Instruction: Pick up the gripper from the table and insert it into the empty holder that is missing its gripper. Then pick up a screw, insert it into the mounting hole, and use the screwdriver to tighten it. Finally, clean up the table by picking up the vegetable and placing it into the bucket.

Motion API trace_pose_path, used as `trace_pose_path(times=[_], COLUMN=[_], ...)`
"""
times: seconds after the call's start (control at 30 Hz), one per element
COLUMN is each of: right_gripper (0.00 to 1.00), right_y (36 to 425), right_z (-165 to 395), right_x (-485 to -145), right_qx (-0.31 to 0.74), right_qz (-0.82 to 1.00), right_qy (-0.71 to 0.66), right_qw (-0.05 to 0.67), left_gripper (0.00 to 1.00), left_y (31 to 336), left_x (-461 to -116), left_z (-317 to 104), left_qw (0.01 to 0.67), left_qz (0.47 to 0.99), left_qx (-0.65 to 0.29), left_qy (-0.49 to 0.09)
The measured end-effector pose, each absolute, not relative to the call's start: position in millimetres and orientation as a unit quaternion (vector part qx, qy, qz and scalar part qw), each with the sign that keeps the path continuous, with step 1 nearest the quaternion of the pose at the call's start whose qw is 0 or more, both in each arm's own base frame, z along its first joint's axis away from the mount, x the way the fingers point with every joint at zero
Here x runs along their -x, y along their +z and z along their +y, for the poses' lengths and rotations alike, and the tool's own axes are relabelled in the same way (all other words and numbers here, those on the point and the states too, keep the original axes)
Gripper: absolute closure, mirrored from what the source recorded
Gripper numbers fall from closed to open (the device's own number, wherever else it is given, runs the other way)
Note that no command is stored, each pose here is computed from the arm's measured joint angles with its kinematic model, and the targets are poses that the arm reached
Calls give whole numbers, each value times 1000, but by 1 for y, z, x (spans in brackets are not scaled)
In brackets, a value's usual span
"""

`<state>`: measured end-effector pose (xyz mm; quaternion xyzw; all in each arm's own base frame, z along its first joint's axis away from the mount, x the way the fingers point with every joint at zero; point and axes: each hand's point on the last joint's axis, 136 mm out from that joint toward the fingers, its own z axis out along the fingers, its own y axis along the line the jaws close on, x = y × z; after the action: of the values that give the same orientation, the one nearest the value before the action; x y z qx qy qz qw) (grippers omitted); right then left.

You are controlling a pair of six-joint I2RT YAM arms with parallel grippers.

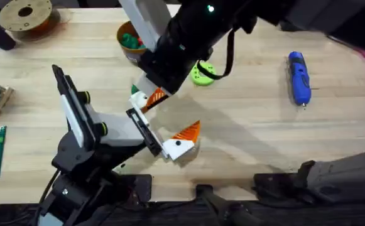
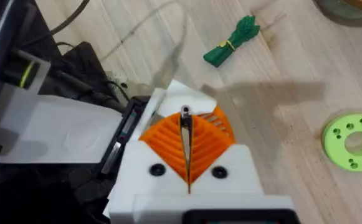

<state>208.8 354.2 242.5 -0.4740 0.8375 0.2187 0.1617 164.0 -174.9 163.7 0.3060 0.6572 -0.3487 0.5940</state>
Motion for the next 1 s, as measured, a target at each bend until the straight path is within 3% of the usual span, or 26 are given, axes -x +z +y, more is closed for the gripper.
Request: trace_pose_path(times=[1.0], right_gripper=[994], right_y=[223], right_z=[361], right_x=[-209], right_qx=[478], right_qz=[841], right_qy=[216], right_qw=[134], left_gripper=[14], left_y=[163], left_x=[-164], left_z=[-175], left_qw=[592], left_qz=[659], left_qx=[-303], left_qy=[-351])
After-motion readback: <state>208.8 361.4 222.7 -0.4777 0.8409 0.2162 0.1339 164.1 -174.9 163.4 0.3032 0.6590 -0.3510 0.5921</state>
